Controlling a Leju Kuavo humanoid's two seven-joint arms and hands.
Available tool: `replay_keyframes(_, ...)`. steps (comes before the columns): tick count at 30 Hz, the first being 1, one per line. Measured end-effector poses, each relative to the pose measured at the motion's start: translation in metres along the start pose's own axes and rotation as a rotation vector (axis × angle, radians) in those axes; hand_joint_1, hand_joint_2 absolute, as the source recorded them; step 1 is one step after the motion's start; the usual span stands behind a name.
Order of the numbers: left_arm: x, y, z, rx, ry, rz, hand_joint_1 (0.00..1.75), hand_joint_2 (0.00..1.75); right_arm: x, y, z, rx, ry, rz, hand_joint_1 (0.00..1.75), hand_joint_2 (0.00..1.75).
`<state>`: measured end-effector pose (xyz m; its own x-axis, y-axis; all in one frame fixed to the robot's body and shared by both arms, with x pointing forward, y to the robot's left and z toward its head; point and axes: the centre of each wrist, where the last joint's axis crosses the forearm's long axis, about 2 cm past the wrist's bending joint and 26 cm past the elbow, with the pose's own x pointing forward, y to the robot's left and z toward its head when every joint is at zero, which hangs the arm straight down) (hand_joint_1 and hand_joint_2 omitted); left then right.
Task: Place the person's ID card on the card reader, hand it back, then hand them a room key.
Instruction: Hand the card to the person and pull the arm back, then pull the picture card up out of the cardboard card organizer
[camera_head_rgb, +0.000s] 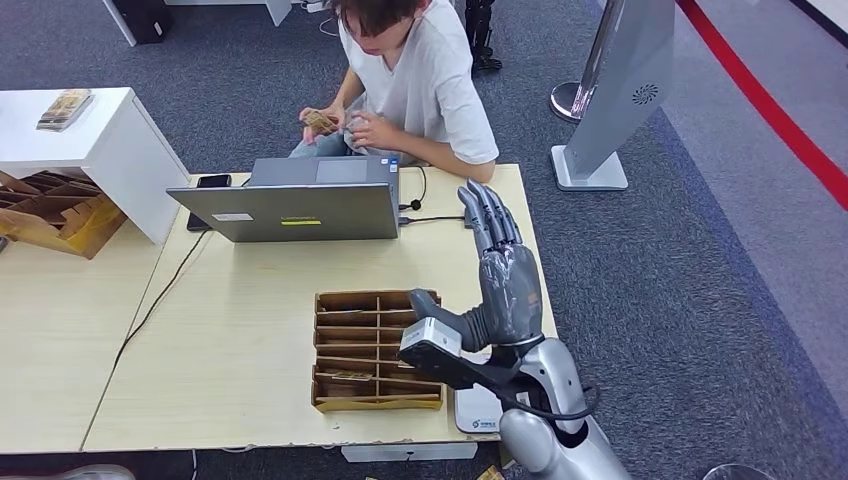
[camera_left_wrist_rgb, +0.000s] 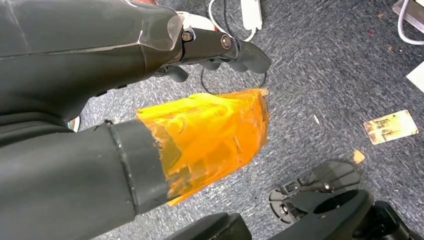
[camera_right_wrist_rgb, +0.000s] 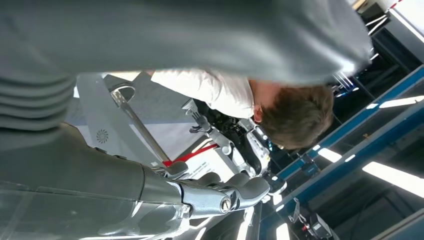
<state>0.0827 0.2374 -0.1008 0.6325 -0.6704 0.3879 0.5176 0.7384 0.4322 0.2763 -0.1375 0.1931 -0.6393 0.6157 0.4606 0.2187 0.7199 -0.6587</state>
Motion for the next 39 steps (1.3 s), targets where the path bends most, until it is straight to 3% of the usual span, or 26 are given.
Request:
replay_keyframes(15,-0.005,-0.003,0.003,0.016,0.015,0.020,0.00,0.00,0.024,-0.003,0.035,-0.046,-0.027,-0.202,0.00,0.00)
replay_keyframes(19,-0.005,-0.004,0.003,0.018,0.018,0.023,0.00,0.00,0.030,0.002,0.047,-0.047,-0.033,-0.250,0.00,1.75)
replay_keyframes(39,-0.006,-0.004,0.003,0.022,0.023,0.028,0.00,0.00,0.036,0.029,0.081,0.053,-0.024,-0.236,0.00,1.75)
